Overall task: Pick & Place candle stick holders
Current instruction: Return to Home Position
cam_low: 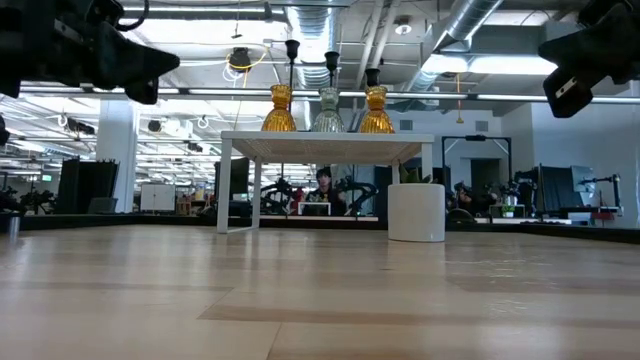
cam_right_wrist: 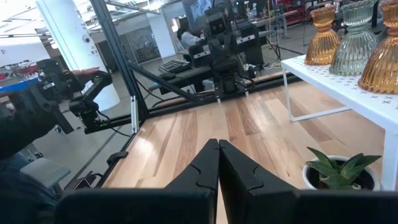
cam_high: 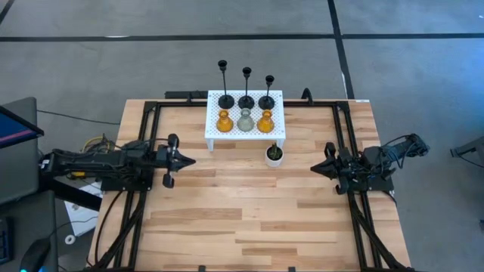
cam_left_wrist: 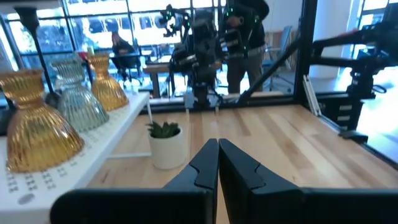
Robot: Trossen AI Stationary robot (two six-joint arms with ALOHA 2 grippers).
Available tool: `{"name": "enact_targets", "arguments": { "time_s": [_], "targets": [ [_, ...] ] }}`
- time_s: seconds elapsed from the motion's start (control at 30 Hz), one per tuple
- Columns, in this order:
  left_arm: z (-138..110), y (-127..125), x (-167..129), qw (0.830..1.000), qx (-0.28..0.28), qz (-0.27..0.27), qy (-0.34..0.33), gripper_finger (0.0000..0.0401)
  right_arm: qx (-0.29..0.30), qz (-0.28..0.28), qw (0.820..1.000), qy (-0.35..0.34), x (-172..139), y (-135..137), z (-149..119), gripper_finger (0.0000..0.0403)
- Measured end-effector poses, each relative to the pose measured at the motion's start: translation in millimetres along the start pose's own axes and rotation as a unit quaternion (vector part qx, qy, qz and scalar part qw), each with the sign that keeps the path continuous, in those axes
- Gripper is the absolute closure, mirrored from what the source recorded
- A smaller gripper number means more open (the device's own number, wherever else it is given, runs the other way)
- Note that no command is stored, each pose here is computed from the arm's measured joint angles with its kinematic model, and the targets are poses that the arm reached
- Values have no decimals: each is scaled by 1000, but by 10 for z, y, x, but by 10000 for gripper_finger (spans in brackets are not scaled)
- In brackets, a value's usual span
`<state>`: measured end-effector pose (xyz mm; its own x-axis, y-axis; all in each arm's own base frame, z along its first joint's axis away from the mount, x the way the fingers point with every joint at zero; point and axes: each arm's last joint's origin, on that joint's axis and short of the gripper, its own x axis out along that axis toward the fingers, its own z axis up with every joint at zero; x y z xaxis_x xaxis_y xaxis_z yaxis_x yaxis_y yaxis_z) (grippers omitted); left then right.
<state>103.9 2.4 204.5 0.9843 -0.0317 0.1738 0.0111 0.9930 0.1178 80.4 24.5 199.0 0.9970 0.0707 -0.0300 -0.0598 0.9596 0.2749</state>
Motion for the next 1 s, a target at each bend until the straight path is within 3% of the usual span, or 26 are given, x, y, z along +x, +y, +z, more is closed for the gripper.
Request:
{"name": "enact_targets", "arguments": {
  "time_s": [0.53, 0.8, 1.0],
  "targets": [
    [167, 6, -157, 996, 7, 10, -90, 388, 0, 0, 1000, 0, 0, 0, 0, 403],
    [122, 1, -151, 996, 7, 9, -87, 388, 0, 0, 1000, 1, 0, -1, -2, 403],
    [-48, -15, -130, 998, 5, 7, -67, 388, -1, -1, 1000, 2, 0, -1, -3, 403]
  ]
}}
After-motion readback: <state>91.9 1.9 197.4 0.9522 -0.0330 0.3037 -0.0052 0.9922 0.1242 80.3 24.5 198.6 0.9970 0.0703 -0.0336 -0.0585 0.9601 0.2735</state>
